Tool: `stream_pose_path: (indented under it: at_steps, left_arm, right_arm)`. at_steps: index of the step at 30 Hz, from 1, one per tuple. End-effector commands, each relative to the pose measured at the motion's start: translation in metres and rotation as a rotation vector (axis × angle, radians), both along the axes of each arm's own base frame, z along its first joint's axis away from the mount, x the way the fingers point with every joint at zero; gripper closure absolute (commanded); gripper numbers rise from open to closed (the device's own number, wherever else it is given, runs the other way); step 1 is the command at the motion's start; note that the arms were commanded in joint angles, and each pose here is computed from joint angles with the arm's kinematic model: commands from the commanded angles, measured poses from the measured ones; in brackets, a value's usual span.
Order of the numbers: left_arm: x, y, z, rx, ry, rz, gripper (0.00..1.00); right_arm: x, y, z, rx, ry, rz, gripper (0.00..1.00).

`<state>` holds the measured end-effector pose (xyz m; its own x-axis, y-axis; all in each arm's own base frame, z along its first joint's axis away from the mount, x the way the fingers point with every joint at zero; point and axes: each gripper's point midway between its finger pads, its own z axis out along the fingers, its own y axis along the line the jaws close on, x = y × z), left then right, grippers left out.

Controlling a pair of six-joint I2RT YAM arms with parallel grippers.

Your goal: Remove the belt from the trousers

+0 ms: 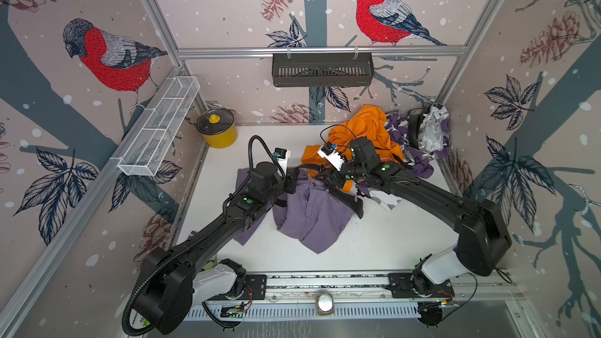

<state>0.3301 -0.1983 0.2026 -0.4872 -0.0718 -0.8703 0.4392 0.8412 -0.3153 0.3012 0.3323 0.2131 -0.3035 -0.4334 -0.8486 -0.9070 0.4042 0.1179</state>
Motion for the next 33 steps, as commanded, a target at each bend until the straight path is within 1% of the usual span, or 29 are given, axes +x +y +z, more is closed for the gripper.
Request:
stream_pose_path:
  at_steps: [1, 3, 7, 12, 14, 16, 19, 24, 27, 33]
  left_arm:
    - [0.006, 0.013, -0.004, 0.002, 0.007, 0.090, 1.00]
    - [0.003, 0.012, -0.004, -0.004, 0.000, 0.083, 1.00]
    - [0.000, 0.013, -0.003, -0.014, -0.011, 0.078, 1.00]
    - [-0.004, 0.012, 0.001, -0.026, -0.023, 0.065, 1.00]
    - [-0.006, 0.012, 0.003, -0.034, -0.037, 0.059, 1.00]
    - [-0.009, 0.012, 0.005, -0.043, -0.048, 0.051, 1.00]
    - [-0.011, 0.012, 0.007, -0.043, -0.059, 0.049, 1.00]
    - [-0.011, 0.012, 0.008, -0.044, -0.065, 0.048, 1.00]
    - [-0.011, 0.012, 0.009, -0.047, -0.067, 0.048, 1.00]
    - [-0.013, 0.014, 0.011, -0.051, -0.070, 0.051, 1.00]
  right_arm:
    - [0.001, -0.001, 0.004, 0.009, -0.059, -0.027, 0.20]
    - [-0.004, 0.001, 0.008, 0.025, -0.110, -0.009, 0.10]
    - [-0.011, 0.004, 0.012, 0.050, -0.151, 0.026, 0.00]
    - [-0.005, 0.013, 0.015, 0.083, -0.167, 0.021, 0.01]
    - [-0.002, 0.015, 0.017, 0.115, -0.162, 0.034, 0.01]
    - [0.001, 0.020, 0.020, 0.152, -0.125, 0.087, 0.01]
    - [0.001, 0.029, 0.012, 0.132, -0.086, 0.147, 0.01]
    - [-0.011, 0.040, 0.008, 0.136, -0.083, 0.224, 0.01]
    - [-0.011, 0.045, 0.002, 0.120, -0.075, 0.219, 0.01]
    - [-0.001, 0.048, 0.001, 0.152, -0.087, 0.189, 0.01]
